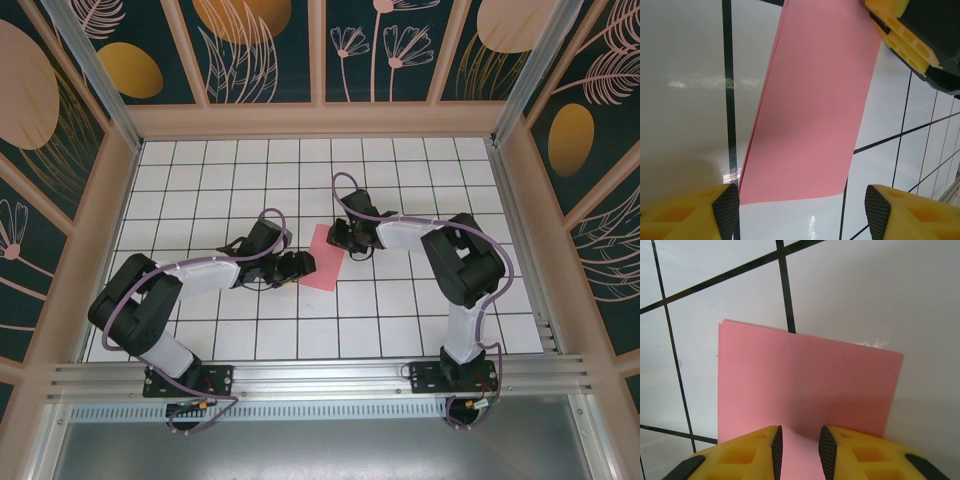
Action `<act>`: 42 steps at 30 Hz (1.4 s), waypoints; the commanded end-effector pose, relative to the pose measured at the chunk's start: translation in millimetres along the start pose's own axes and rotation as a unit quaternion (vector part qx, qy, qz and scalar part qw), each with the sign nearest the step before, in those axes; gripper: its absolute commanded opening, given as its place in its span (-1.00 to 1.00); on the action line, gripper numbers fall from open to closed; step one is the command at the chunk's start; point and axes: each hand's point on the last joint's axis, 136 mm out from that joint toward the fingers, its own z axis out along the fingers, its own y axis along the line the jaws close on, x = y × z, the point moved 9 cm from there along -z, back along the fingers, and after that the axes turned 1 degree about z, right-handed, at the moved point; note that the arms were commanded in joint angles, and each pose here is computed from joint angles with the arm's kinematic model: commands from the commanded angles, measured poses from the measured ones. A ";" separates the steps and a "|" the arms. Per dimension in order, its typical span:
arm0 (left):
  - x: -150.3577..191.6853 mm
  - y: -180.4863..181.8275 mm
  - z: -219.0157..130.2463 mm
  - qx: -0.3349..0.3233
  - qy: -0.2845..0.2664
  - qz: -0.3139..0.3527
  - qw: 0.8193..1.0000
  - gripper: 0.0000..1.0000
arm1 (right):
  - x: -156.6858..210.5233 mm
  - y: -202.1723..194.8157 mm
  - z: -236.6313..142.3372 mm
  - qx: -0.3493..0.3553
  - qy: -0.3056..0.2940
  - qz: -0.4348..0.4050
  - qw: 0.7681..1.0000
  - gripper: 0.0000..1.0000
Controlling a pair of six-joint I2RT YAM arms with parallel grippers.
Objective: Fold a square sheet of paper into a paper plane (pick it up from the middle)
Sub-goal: Fold the triangle a second time at the center of the table.
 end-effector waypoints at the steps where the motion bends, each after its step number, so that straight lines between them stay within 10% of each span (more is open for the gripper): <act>1: 6.4 6.4 4.4 -0.019 0.014 -0.007 1.000 0.41 | 20.8 -37.5 19.2 0.070 0.042 0.022 0.996 -0.38; 42: -2.5 -27.2 5.5 0.082 0.013 0.033 0.996 0.13 | 26.1 -42.6 23.8 0.072 0.056 0.024 0.996 -0.40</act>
